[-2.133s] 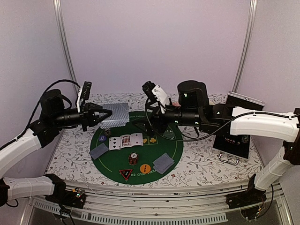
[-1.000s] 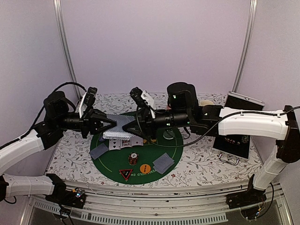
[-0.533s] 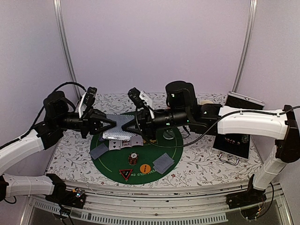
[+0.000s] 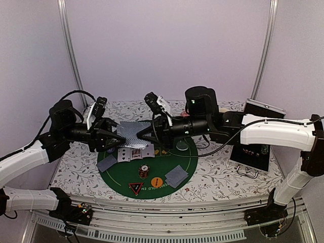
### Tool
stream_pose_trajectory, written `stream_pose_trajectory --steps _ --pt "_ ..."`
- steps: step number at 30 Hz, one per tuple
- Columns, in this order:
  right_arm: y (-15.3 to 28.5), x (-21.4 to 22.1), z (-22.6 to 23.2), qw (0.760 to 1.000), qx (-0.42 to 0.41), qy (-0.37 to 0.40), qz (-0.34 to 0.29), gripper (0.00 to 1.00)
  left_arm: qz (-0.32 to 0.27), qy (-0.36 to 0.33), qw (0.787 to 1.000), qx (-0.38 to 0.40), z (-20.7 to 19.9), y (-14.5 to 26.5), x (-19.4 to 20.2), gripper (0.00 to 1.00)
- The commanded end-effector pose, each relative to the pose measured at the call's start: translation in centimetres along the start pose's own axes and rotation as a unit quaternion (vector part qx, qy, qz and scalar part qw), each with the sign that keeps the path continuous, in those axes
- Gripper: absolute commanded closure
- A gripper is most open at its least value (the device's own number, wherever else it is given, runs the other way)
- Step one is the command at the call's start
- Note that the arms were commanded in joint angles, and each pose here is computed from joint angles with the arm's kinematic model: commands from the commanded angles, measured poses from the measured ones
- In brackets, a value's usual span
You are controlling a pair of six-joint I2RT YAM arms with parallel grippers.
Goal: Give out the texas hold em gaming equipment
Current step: Pass from the left arm to the right, then pass from the right arm to the left
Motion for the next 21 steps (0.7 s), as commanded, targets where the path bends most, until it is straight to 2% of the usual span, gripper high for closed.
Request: stream_pose_trajectory --steps 1,5,9,16,21 --pt "1.6 -2.6 0.7 0.999 -0.004 0.010 -0.046 0.98 0.013 -0.003 1.000 -0.002 0.0 -0.5 0.9 0.53" --pt "1.4 -2.5 0.9 0.999 -0.013 0.010 -0.045 0.98 0.025 0.000 1.000 -0.016 0.6 -0.6 1.4 0.61" --pt "1.1 -2.3 1.0 0.999 -0.024 0.006 -0.039 0.98 0.029 -0.009 0.999 -0.031 0.8 -0.5 1.3 0.82" --pt "0.6 -1.8 0.7 0.999 -0.026 0.002 -0.031 0.98 0.025 -0.012 0.999 -0.021 0.5 -0.6 1.1 0.98" --pt "0.6 -1.6 0.5 0.999 -0.018 0.002 -0.029 0.96 0.019 -0.014 1.000 -0.010 0.1 -0.6 0.8 1.00"
Point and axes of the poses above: each gripper's point midway between its finger pads, its own y axis back along the fingers, its own z axis along the line the jaws close on, x = y × z, the point moved 3 cm from there along y, back along the fingers, and after that the axes turned 10 degrees about -y, right-handed, at the moved point
